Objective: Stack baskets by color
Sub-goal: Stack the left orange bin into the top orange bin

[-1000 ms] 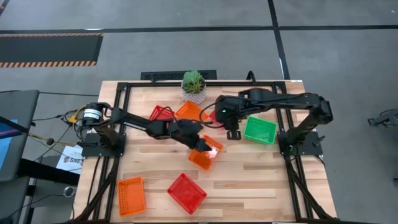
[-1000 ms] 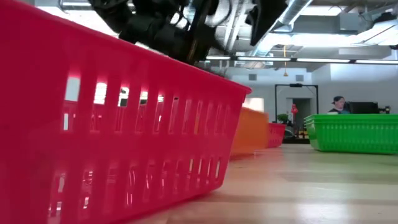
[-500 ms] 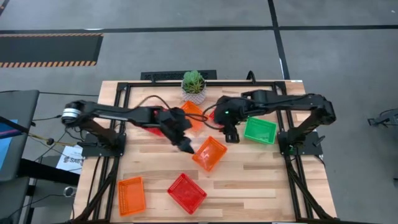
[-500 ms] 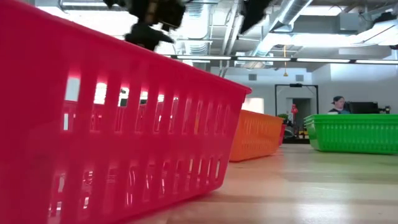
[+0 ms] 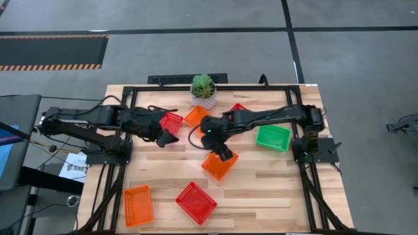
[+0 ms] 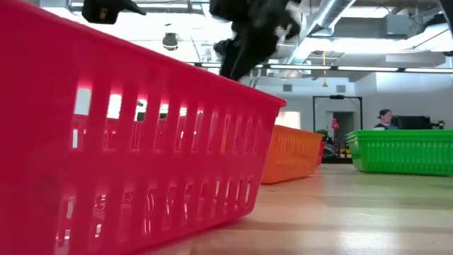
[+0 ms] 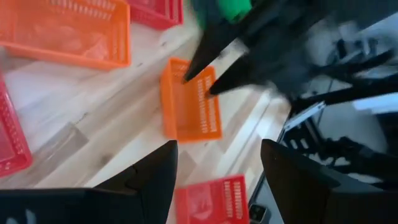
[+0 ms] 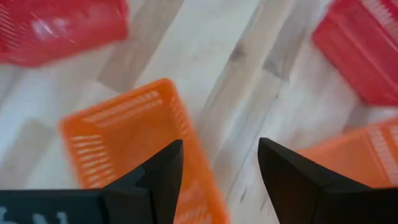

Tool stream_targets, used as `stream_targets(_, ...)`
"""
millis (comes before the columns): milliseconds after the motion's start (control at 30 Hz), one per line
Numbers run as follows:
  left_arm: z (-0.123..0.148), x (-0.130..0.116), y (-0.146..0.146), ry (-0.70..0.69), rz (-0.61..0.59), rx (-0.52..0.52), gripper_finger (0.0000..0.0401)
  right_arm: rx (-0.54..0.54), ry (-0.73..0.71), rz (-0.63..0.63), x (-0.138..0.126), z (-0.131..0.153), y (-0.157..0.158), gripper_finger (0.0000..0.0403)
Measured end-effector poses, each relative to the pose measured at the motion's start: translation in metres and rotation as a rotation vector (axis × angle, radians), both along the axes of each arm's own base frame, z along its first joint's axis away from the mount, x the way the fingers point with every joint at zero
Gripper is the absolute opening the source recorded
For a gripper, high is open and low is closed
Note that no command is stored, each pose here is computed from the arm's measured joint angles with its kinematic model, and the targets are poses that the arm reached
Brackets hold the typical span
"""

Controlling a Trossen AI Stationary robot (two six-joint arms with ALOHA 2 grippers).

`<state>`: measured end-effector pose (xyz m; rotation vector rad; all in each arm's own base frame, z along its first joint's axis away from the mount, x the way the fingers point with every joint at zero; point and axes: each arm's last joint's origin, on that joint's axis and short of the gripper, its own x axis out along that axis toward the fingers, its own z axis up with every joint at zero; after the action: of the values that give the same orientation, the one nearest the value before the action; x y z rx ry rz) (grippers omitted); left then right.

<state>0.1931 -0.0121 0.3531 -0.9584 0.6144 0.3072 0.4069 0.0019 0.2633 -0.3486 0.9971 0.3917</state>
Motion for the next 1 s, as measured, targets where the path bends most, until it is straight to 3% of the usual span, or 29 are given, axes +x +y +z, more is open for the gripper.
stream_targets(300, 0.008, -0.025, 0.001, -0.012, 0.048, -0.016, 0.0219, -0.066, 0.180, 0.154, 0.013, -0.060, 0.000, 0.0223)
stream_targets(567, 0.006, -0.027, 0.001, 0.011, 0.053, -0.018, 0.0219, -0.068, 0.285, 0.158, 0.018, -0.094, -0.005, 0.0206)
stream_targets(700, 0.005, -0.026, 0.000, 0.020, 0.041, -0.026, 0.0219, -0.059, 0.329, 0.116, 0.017, -0.099, -0.005, 0.0151)
stream_targets(867, 0.004, -0.027, 0.001, 0.028, 0.041, -0.023, 0.0219, -0.046, 0.335, 0.088, 0.012, -0.089, -0.006, 0.0026)
stream_targets(1000, 0.004, -0.028, 0.001, 0.039, 0.034, -0.012, 0.0219, -0.008, 0.298, 0.034, 0.002, -0.059, -0.016, 0.0014)
